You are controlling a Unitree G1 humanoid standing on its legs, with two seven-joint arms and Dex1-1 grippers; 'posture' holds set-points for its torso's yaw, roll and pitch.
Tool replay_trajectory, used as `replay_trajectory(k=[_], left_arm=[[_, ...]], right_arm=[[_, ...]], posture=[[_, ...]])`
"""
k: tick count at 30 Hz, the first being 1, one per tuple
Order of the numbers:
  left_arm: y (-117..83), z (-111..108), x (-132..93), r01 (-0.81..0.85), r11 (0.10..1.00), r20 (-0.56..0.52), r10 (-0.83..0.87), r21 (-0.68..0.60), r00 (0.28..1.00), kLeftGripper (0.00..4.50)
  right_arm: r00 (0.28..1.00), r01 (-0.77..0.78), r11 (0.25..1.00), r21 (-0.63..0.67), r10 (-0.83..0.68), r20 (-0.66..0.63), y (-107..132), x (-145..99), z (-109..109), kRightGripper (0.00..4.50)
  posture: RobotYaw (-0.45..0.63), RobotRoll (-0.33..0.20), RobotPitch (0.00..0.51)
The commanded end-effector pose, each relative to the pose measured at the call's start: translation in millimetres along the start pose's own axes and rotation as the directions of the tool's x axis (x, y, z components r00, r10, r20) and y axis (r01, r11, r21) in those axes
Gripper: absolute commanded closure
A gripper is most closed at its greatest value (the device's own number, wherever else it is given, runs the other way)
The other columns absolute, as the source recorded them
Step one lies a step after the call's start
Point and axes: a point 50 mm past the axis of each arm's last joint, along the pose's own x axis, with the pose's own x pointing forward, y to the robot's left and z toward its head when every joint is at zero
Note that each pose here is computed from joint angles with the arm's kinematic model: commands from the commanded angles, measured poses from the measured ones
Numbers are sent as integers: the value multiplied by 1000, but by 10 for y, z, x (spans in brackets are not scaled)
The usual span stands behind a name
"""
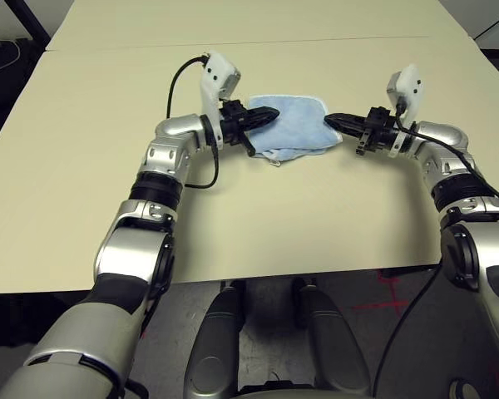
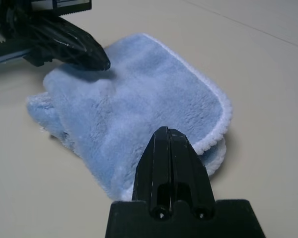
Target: Fold the towel and set it aside.
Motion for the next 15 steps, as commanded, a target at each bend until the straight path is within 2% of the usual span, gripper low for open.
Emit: replay_trajectory(k=[1, 10, 15], left_arm=[[-29, -56, 63, 34, 999, -61, -33, 20, 998, 4471], [65, -264, -81, 2, 1000, -198, 4, 31, 980, 4471], [137, -273, -176, -40, 999, -210, 44, 24, 977, 4471]], right_arm=[[996, 11, 999, 30, -9, -86, 75, 45, -181, 4500], [978, 8, 1000, 8, -6, -209, 175, 150, -341, 4500], [982, 16, 999, 30, -10, -191, 179, 123, -367, 4500]], posture=[[103, 0, 259], [100, 0, 263], [107, 0, 260]])
